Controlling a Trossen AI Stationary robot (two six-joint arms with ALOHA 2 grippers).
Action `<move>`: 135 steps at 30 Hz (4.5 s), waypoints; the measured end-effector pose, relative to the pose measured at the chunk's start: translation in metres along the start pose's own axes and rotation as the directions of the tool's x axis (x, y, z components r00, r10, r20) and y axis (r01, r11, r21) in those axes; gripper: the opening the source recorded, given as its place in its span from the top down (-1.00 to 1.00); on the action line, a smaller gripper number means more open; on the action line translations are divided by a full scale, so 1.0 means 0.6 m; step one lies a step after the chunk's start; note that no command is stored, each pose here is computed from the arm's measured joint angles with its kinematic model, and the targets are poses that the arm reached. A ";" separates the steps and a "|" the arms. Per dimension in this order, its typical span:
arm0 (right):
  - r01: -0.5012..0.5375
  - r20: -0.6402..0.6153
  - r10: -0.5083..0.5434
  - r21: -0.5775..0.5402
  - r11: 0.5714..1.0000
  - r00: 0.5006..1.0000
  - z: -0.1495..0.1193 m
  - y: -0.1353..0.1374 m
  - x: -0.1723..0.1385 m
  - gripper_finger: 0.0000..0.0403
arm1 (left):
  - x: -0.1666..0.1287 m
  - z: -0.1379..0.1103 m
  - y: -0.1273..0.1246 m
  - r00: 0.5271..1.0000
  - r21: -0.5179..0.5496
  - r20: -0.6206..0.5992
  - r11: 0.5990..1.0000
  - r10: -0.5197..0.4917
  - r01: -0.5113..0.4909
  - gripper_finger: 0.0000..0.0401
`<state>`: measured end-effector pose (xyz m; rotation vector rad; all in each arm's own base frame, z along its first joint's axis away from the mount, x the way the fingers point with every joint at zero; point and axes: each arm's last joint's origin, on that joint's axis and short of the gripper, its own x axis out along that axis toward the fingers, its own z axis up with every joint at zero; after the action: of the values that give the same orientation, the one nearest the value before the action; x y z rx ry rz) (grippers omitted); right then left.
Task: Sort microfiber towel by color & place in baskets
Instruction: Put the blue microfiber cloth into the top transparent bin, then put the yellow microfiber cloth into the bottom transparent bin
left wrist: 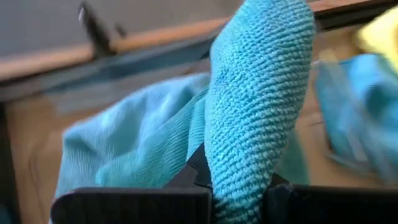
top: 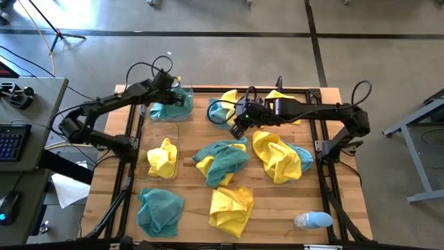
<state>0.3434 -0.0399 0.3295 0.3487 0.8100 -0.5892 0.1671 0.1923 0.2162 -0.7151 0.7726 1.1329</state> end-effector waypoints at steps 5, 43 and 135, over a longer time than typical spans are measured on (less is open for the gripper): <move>0.026 0.001 -0.026 0.008 1.000 1.000 -0.006 0.006 -0.003 0.43 | 0.017 -0.017 0.022 0.999 -0.113 -0.034 0.993 0.039 -0.042 1.00; 0.037 0.006 -0.037 0.004 0.999 0.999 -0.006 0.006 -0.003 0.43 | -0.058 0.043 0.039 0.995 -0.143 -0.095 0.990 -0.011 -0.003 0.28; -0.412 -0.026 0.411 -0.040 0.910 0.911 -0.296 -0.118 -0.040 1.00 | -0.250 -0.384 -0.474 0.785 0.717 -0.438 0.356 -0.438 0.600 0.53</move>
<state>0.1853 0.0026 0.2280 0.4690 0.7360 -0.1713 0.3656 -0.1487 0.2445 -0.1713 1.0153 0.0007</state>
